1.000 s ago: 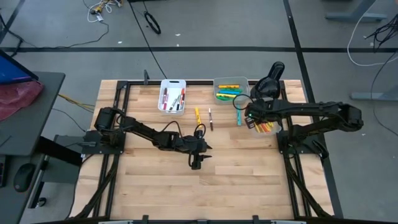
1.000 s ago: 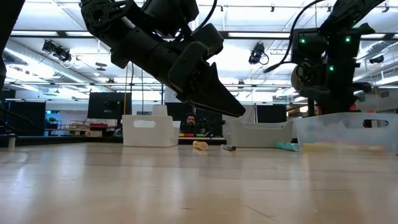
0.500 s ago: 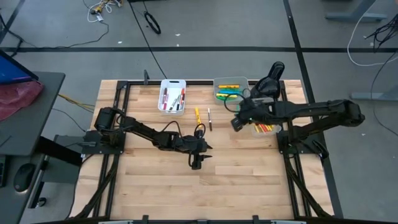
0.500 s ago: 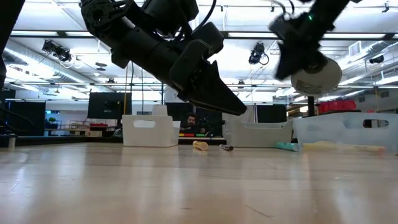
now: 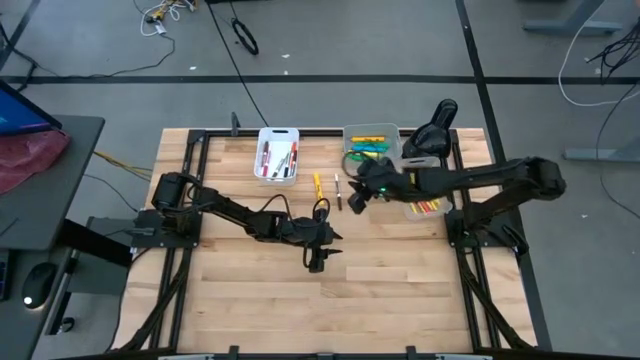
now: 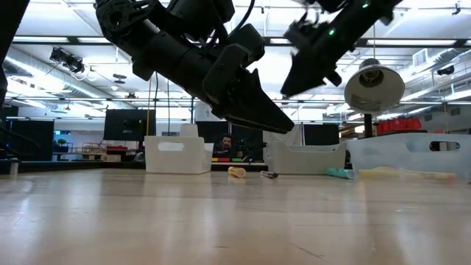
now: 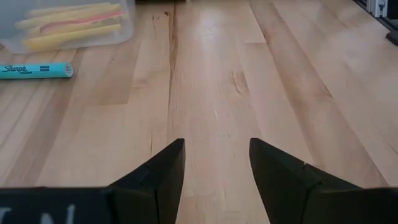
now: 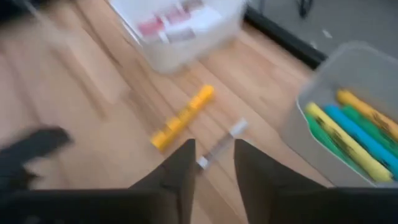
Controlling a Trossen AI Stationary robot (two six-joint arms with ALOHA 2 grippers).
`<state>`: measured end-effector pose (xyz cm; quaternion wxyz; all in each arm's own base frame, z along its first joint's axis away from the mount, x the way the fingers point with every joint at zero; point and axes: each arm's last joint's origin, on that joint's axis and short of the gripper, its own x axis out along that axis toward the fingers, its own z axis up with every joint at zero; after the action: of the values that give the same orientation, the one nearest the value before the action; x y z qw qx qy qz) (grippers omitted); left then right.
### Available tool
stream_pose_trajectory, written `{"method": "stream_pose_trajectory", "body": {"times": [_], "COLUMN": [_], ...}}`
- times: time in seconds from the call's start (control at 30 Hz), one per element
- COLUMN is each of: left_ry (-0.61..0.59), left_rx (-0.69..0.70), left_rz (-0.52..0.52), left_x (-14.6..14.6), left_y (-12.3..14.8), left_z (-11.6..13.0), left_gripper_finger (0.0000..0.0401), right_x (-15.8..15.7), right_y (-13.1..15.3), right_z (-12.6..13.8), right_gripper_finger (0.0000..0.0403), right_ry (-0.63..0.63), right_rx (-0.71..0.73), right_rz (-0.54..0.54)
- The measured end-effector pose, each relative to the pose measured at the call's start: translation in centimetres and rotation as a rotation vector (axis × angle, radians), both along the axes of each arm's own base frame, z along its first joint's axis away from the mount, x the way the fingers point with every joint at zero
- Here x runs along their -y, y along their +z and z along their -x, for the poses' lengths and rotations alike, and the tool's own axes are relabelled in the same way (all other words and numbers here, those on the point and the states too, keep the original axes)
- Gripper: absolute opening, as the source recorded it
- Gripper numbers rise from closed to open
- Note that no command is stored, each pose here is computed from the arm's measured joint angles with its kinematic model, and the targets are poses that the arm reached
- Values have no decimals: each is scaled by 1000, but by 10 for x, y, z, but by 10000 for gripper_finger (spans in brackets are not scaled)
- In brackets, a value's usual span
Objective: Pick & Place Markers
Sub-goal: Put the light blue highlighter pen into the gray bin
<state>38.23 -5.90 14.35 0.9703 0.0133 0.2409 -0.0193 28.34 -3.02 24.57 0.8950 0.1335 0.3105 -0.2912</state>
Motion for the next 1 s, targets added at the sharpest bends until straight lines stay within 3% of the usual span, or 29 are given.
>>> {"method": "stream_pose_trajectory", "body": {"times": [0.13, 0.4, 0.67, 1.0], "left_ry": [0, 0, 0, 0], "left_rx": [0, 0, -1, -2], "left_rz": [0, 0, 0, 0], "left_x": [0, 0, 0, 0], "left_y": [0, 0, 0, 0], "left_z": [0, 0, 0, 0], "left_gripper_finger": [186, 186, 186, 186], "right_x": [13, 42, 60, 73], "right_y": [-10, -38, -61, -90], "right_z": [-15, -35, -26, -9], "right_gripper_finger": [160, 247, 241, 238], "right_ry": [-44, -195, -292, -358], "right_rx": [-189, -508, -755, -772], "right_rz": [-26, -195, -262, -277]}}
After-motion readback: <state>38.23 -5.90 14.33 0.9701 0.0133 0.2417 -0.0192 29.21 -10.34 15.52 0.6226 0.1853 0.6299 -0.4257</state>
